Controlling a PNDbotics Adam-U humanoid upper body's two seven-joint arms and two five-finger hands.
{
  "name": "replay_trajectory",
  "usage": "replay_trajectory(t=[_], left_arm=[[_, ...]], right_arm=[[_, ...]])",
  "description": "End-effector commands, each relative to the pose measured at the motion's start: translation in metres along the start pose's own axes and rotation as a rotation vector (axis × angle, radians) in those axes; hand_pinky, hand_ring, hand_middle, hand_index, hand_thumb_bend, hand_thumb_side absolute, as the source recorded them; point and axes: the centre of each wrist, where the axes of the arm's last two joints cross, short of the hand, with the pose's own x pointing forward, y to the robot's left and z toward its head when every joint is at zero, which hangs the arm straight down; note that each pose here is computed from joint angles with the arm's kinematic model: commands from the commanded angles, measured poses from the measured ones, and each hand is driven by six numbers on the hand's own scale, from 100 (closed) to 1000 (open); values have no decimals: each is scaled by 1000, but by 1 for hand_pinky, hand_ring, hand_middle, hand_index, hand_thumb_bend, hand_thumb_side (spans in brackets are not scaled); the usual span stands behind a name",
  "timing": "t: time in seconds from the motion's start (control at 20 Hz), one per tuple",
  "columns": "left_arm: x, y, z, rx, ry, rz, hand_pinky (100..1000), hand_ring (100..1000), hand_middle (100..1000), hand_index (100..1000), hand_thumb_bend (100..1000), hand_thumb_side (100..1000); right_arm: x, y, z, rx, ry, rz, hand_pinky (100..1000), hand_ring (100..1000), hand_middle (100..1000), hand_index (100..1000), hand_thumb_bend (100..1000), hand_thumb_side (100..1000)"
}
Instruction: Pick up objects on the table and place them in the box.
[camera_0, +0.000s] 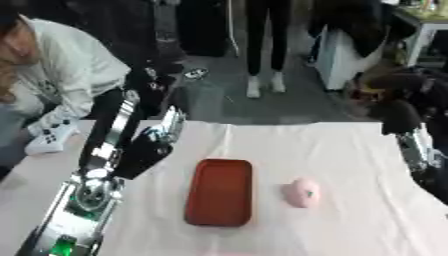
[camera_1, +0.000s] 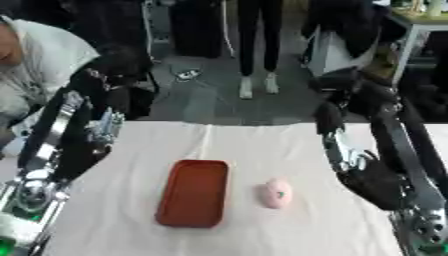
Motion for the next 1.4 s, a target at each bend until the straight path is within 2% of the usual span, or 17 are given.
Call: replay_trajectory(t=[0.05,0.1,0.15,0.2,0.25,0.35,0.4,0.45,0.5,0.55,0.6,0.65,0.7,0.75,0.85,1.4], left_arm=[[5,7,-3,0,-23,-18,819,825,880,937,100,747],[5,6,-2,-2,-24,-17,819,825,880,937,100,746],[5,6,-2,-3,-24,-16,819,825,880,937,100,746],[5,6,-2,-5,-23,-16,819,825,880,937,100,745],[4,6,-2,-6,-22,-16,819,825,880,937,100,746],[4,6,-1,-9,-20,-16,819,825,880,937,100,746],[4,6,-1,-10,-20,-16,819,825,880,937,100,746],[4,6,-1,-10,-20,-16,819,825,880,937,100,746],[4,6,-1,-11,-19,-16,819,825,880,937,100,746],[4,6,-1,-12,-18,-16,819,825,880,937,100,744],[4,6,0,-13,-17,-16,819,825,880,937,100,746],[4,6,0,-14,-16,-16,818,825,881,937,100,746],[4,6,0,-15,-15,-16,818,825,881,937,100,746],[4,6,0,-15,-15,-16,818,825,881,937,100,746],[3,6,0,-15,-14,-16,818,825,881,937,100,746],[3,6,1,-19,-10,-17,819,826,881,937,100,746]], right_arm=[[-8,-3,-9,52,32,78,374,519,718,786,278,642],[-12,-2,-10,64,45,100,362,513,713,783,272,674],[-14,-1,-12,70,53,113,398,528,732,793,343,641],[-18,0,-14,81,66,134,384,522,724,788,317,651],[-21,0,-15,88,75,151,427,541,742,797,381,628],[-27,2,-20,107,92,199,464,561,752,802,431,617],[-30,3,-21,112,98,217,457,557,750,801,419,620],[-32,4,-22,117,102,231,491,576,762,808,464,618],[-35,5,-23,126,110,251,479,569,757,805,451,616],[-37,5,-24,132,116,270,539,597,771,814,511,602],[-39,6,-25,138,120,292,530,593,769,812,505,611],[-40,7,-26,143,125,310,583,618,786,822,551,609],[-42,8,-26,148,131,325,574,614,783,820,543,609],[-44,9,-26,156,139,339,635,648,806,835,583,614],[-48,11,-26,178,161,362,679,670,821,845,609,617],[-60,17,-25,199,239,403,719,678,821,846,705,612]])
